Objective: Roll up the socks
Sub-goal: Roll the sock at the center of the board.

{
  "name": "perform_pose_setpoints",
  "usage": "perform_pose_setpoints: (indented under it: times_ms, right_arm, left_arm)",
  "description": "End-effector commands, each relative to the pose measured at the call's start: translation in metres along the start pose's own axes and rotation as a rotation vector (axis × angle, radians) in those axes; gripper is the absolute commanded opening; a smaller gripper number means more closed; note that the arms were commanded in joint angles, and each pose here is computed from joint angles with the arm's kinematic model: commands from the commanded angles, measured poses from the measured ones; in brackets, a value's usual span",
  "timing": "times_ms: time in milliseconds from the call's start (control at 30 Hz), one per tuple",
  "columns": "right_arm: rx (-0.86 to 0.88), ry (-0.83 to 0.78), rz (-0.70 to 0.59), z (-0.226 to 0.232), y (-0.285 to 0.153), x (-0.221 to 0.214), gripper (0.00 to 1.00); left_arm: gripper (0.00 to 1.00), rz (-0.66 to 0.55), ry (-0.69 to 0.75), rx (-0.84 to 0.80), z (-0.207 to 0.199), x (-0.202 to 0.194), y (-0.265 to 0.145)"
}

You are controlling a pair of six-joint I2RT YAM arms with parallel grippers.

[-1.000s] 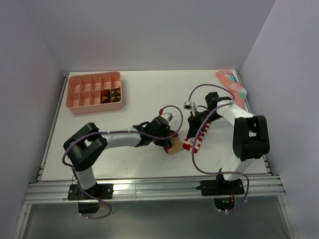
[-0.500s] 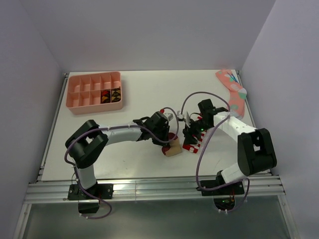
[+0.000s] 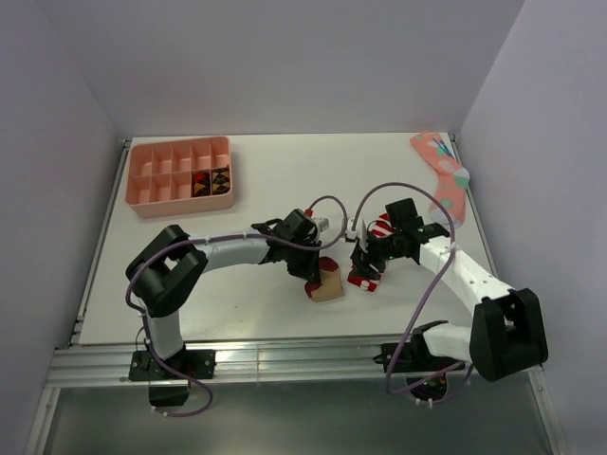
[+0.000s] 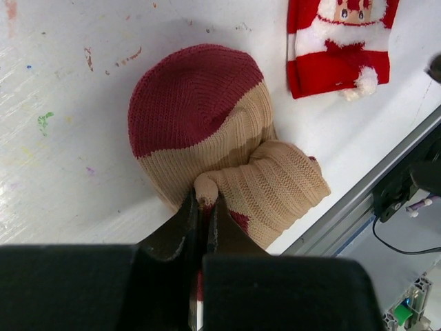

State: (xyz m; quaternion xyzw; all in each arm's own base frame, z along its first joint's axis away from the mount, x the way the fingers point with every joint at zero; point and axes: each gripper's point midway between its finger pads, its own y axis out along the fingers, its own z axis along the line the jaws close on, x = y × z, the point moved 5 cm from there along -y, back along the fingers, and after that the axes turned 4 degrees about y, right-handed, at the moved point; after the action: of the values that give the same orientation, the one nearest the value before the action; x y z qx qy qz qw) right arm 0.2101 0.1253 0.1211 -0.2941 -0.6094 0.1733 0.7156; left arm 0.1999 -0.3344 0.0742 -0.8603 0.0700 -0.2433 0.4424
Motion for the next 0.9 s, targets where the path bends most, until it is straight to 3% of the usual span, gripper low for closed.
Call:
perform_pose_setpoints:
  times_ms: [0, 867]
  right_arm:
    - [0.015, -0.107, -0.084, 0.005, -0.002, 0.018, 0.59]
    - [0.080, -0.323, 0.036, 0.042, 0.045, 0.012, 0.59]
  left_arm:
    - [0.00, 0.114, -0.005, 0.050, 0.015, -0.020, 0.005]
    - [0.00, 0.166, -0.005, 0.068, 0.022, -0.020, 0.002]
